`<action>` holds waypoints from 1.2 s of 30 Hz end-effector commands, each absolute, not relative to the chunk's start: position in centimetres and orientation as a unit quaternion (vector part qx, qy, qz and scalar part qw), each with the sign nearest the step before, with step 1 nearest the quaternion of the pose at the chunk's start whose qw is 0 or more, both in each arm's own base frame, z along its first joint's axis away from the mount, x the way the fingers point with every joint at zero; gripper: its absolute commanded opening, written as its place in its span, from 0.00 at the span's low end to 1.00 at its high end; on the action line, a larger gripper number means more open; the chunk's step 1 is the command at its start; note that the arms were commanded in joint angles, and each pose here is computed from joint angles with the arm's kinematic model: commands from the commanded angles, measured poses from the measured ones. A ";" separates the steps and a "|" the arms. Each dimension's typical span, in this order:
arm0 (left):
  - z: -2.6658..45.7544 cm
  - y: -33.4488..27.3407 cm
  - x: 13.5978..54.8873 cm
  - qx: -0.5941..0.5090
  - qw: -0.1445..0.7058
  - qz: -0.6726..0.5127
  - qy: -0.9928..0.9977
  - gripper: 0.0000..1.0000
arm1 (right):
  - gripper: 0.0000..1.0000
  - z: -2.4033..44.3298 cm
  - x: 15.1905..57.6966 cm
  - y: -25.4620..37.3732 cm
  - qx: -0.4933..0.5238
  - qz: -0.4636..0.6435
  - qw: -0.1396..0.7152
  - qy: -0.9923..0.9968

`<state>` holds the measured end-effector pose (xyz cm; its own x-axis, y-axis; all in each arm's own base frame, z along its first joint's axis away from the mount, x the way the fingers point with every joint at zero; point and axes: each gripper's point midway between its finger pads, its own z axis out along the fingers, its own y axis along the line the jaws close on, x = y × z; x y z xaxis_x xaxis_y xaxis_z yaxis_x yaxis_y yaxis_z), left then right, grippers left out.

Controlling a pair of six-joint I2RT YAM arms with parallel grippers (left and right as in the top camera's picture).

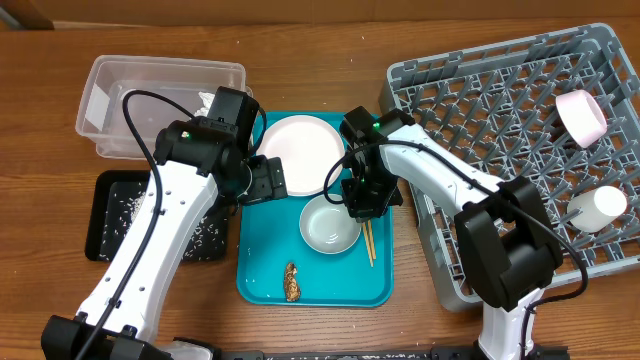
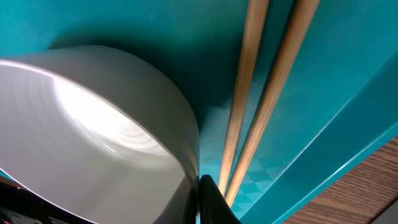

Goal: Sort waste into correct bins and load items into the dishwasher
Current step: 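Reach the right gripper to the white bowl and grasp its rim, then carry the bowl with the right gripper into the rack and release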

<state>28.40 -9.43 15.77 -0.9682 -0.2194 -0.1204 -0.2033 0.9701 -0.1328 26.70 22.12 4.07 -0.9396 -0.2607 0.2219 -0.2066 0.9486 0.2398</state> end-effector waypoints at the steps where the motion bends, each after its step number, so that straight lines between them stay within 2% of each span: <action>1: 16.7 -9.1 28.8 -0.118 0.084 -0.060 0.988 0.94 | 0.04 4.3 27.2 21.9 0.113 -0.107 0.120 -0.980; 5: 16.7 -9.1 28.8 -0.118 0.084 -0.059 0.988 0.94 | 0.04 6.8 28.9 20.9 0.103 -0.108 0.080 -0.986; 13: 16.8 -9.1 28.9 -0.118 0.087 -0.059 0.987 0.95 | 0.04 18.0 34.6 15.3 0.053 -0.087 -0.125 -0.987; 16: 16.8 -9.1 29.0 -0.118 0.089 -0.060 0.987 0.95 | 0.04 21.9 36.8 10.8 0.010 -0.028 -0.219 -0.975; 21: 16.8 -9.1 29.1 -0.118 0.090 -0.060 0.987 0.96 | 0.04 27.3 39.4 0.7 -0.099 0.155 -0.340 -0.922; 24: 16.8 -9.2 29.2 -0.118 0.092 -0.061 0.987 0.97 | 0.04 29.8 39.9 -4.5 -0.165 0.260 -0.378 -0.873; 29: 16.9 -9.2 29.3 -0.118 0.095 -0.063 0.987 0.97 | 0.04 32.4 40.4 -9.9 -0.259 0.345 -0.418 -0.800; 33: 16.9 -9.2 29.3 -0.118 0.095 -0.063 0.986 0.97 | 0.04 32.3 40.6 -13.0 -0.296 0.412 -0.408 -0.760; 36: 16.9 -9.2 29.3 -0.118 0.095 -0.063 0.986 0.98 | 0.04 30.1 41.4 -14.6 -0.301 0.438 -0.380 -0.756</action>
<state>28.80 -9.48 15.84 -0.9659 -0.2202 -0.1364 -0.2017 0.9698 -0.1372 41.62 -12.52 30.87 -0.5164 0.1366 -0.8454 0.7461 0.5564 -0.3658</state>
